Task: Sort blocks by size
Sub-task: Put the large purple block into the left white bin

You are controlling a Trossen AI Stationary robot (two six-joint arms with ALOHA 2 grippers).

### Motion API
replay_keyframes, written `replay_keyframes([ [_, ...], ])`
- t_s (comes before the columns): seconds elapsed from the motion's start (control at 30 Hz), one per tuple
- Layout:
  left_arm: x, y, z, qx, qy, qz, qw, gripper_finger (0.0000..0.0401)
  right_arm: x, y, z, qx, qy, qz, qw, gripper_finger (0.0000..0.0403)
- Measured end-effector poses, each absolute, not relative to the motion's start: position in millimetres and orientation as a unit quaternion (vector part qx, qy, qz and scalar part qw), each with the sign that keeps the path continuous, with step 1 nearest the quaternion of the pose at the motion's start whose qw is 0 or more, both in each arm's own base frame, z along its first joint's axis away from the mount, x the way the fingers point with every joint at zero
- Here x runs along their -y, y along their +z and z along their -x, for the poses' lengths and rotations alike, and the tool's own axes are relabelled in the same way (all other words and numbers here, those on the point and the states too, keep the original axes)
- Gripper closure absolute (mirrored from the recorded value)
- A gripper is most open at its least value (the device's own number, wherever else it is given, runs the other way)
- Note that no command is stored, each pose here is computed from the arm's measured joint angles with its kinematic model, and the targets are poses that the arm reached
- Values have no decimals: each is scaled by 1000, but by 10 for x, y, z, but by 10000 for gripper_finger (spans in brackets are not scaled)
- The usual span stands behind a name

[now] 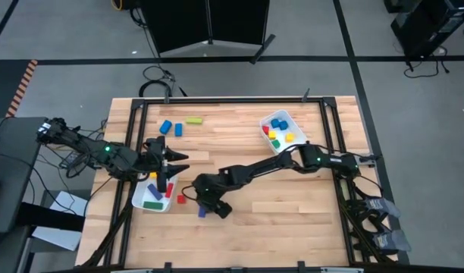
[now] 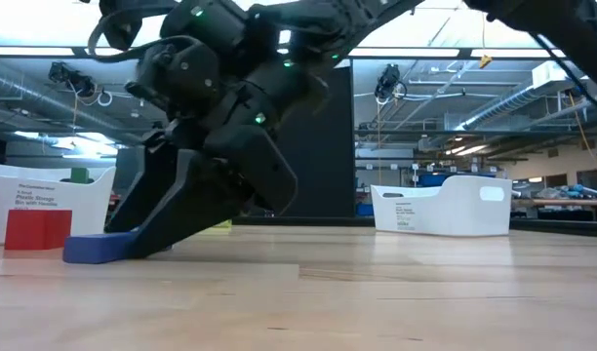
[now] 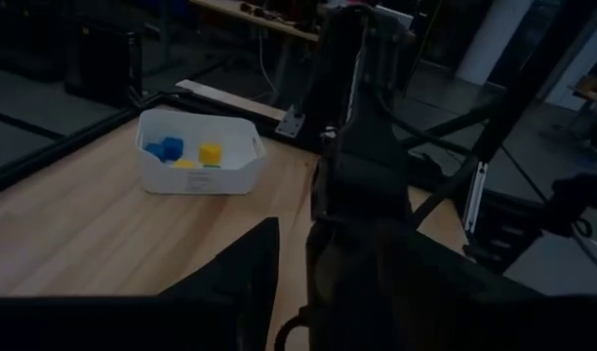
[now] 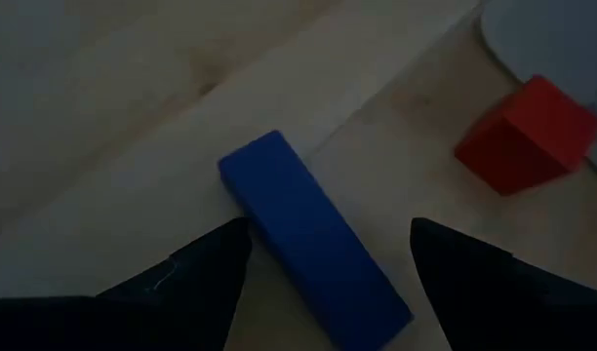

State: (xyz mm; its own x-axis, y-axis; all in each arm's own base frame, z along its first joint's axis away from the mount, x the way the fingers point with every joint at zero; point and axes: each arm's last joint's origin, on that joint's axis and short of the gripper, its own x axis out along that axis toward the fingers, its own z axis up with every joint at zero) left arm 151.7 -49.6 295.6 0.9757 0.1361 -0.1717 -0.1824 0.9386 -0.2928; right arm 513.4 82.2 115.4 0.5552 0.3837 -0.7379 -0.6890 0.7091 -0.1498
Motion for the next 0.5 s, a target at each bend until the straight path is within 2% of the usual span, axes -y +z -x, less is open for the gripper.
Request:
replay_keyframes([
  [0.1, 495, 2945, -1515, -79, 83, 159, 981, 224, -788, 1089, -5182, -375, 324, 206, 844, 118],
  [0.2, 494, 2936, -1514, -83, 84, 160, 980, 224, -762, 1016, -5194, -391, 329, 190, 838, 150],
  [0.3, 494, 2932, -1513, -85, 85, 165, 979, 224, -763, 1004, -5183, -399, 330, 185, 835, 209],
  [0.4, 494, 2935, -1514, -83, 85, 171, 978, 224, -770, 1019, -5173, -404, 326, 182, 835, 284],
  [0.5, 494, 2957, -1512, -73, 83, 176, 978, 224, -745, 1086, -5173, -398, 327, 178, 839, 286],
])
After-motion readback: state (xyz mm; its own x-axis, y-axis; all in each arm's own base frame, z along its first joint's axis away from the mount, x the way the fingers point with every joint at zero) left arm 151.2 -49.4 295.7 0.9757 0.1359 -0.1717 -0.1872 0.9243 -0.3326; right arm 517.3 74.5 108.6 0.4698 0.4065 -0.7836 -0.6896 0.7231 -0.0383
